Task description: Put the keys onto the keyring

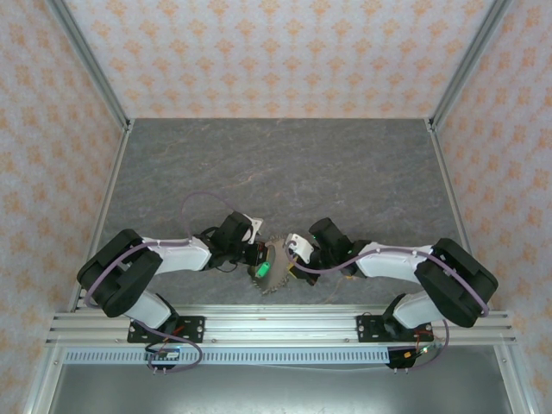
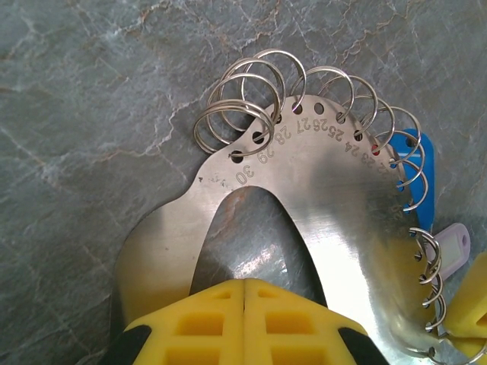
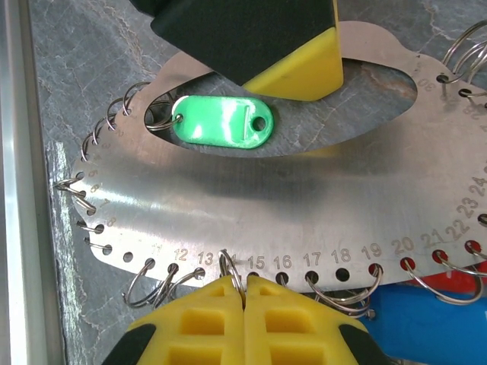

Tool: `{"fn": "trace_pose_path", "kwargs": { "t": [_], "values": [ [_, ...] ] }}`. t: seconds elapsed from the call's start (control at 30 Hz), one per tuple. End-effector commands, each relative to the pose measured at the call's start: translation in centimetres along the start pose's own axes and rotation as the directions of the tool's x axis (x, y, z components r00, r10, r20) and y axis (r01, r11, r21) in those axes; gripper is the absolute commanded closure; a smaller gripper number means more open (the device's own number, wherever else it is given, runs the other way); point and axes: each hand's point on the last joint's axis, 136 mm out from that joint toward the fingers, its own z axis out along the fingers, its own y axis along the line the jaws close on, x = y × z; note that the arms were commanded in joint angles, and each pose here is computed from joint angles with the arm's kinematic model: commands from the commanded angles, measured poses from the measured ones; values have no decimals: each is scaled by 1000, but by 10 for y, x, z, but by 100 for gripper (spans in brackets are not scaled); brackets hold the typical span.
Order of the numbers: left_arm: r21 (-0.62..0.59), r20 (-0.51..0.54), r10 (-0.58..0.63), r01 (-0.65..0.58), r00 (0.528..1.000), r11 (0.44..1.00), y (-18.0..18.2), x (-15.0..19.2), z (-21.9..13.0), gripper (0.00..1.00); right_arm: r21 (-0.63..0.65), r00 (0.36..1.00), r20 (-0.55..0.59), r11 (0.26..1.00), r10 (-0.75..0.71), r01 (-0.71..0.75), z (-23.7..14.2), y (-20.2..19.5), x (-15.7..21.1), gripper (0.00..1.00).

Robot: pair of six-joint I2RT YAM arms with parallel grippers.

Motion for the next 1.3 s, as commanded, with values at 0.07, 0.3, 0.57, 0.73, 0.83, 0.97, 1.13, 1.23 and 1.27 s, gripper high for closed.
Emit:
{"fn": "trace_pose_path", "kwargs": {
  "t": [0.07, 0.3, 0.57, 0.73, 0.83, 0.97, 1.13, 1.23, 1.27],
  "values": [
    [-78, -102, -32, 24, 994, 997, 17, 31, 6, 97, 121, 996, -35, 990, 78, -73, -1, -15, 11, 100],
    [-81, -107, -33, 24, 994, 996, 17, 31, 7, 97, 130, 992, -26, 984, 123, -119, 0, -12, 29, 100],
    [-81, -106, -29, 21, 994, 996, 17, 31, 6, 97, 157, 994, 65, 983, 83, -92, -6, -17, 4, 100],
    [-82, -115, -19, 9, 993, 997, 16, 32, 7, 97, 154, 974, 225, 986, 27, -63, -20, -12, -29, 100],
    [-77, -116, -16, 7, 993, 997, 15, 32, 7, 98, 134, 970, 242, 990, 17, -51, -21, -9, -33, 100],
    [-65, -116, -6, -1, 993, 998, 12, 31, 7, 97, 149, 962, 271, 988, 0, -42, -22, -11, -38, 100],
    [-58, -117, 3, -10, 993, 998, 9, 29, 7, 97, 155, 931, 365, 987, -24, -35, -33, -14, -58, 100],
    [-54, -113, 10, -17, 994, 998, 7, 27, 6, 97, 121, 908, 419, 992, -31, -22, -41, -8, -70, 100],
    [-51, -113, 12, -18, 994, 999, 6, 26, 5, 97, 113, 901, 433, 993, -34, -17, -44, -6, -73, 100]
  ]
}}
